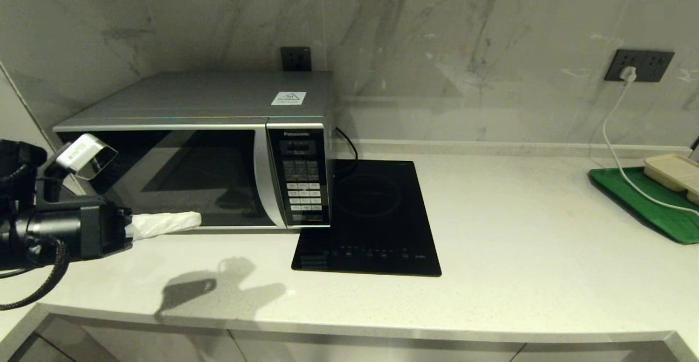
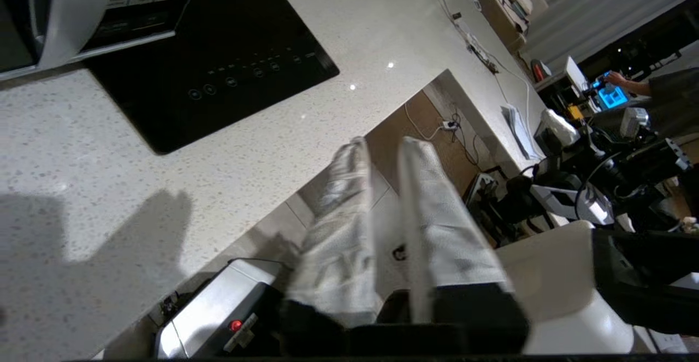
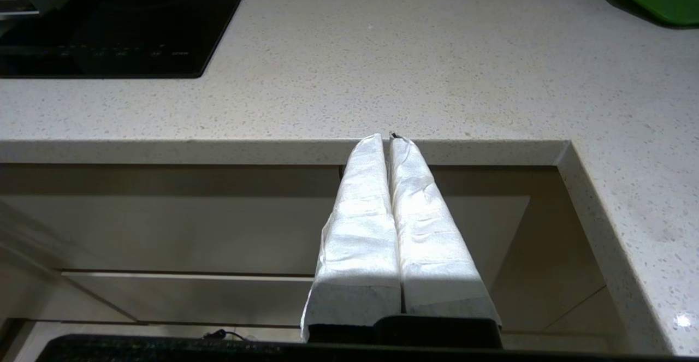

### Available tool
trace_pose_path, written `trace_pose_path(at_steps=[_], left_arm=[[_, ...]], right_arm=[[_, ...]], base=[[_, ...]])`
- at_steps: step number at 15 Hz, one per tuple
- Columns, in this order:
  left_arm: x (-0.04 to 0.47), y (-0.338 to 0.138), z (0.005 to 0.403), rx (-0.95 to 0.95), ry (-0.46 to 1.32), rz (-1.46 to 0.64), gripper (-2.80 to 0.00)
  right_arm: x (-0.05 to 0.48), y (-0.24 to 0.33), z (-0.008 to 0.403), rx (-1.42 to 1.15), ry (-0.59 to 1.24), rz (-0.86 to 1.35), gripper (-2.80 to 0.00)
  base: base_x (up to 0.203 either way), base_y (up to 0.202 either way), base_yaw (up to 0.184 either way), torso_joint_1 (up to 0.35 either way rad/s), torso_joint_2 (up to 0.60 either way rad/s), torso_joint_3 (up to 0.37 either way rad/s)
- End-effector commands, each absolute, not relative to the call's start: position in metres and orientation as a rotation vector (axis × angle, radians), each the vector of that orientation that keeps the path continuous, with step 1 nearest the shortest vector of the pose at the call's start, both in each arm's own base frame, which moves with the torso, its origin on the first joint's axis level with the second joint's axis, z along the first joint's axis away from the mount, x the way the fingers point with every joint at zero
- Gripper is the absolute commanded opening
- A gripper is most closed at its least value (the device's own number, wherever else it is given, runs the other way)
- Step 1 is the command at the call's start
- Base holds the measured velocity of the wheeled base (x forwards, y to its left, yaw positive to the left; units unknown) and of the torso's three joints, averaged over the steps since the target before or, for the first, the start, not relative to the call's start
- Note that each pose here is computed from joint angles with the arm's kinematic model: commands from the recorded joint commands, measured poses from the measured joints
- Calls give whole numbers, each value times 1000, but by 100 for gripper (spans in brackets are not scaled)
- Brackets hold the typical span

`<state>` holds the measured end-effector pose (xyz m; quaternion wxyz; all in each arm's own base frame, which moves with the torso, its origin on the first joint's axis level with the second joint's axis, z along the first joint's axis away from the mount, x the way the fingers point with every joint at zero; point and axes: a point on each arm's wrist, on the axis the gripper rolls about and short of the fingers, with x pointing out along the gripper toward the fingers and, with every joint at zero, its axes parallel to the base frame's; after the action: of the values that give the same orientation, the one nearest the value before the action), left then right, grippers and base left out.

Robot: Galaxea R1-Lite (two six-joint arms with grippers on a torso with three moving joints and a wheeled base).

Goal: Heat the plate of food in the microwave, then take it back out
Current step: Open the microwave oven

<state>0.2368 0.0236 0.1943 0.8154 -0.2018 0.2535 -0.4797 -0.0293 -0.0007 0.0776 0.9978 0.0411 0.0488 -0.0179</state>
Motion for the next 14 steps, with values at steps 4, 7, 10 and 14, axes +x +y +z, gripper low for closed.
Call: trace_pose_path(at_steps=[4,7,10,14], left_arm=[[262,41,155,-475,562,-1053,0],[268,41,150,-468,549,-1077,0],[278,36,151,-364,480,-1092,0],[290,32,138,-257,476,-1055,0]], right_arm=[[-29,-1,78,83,99,-36,-280],[-29,-1,78,83,99,-36,-280],[-29,-1,78,83,98,-36,-280],[-29,-1,77,83,101,-35,-280]], base=[[0,0,0,0,0,0],[0,0,0,0,0,0],[0,0,0,0,0,0],[0,0,0,0,0,0]])
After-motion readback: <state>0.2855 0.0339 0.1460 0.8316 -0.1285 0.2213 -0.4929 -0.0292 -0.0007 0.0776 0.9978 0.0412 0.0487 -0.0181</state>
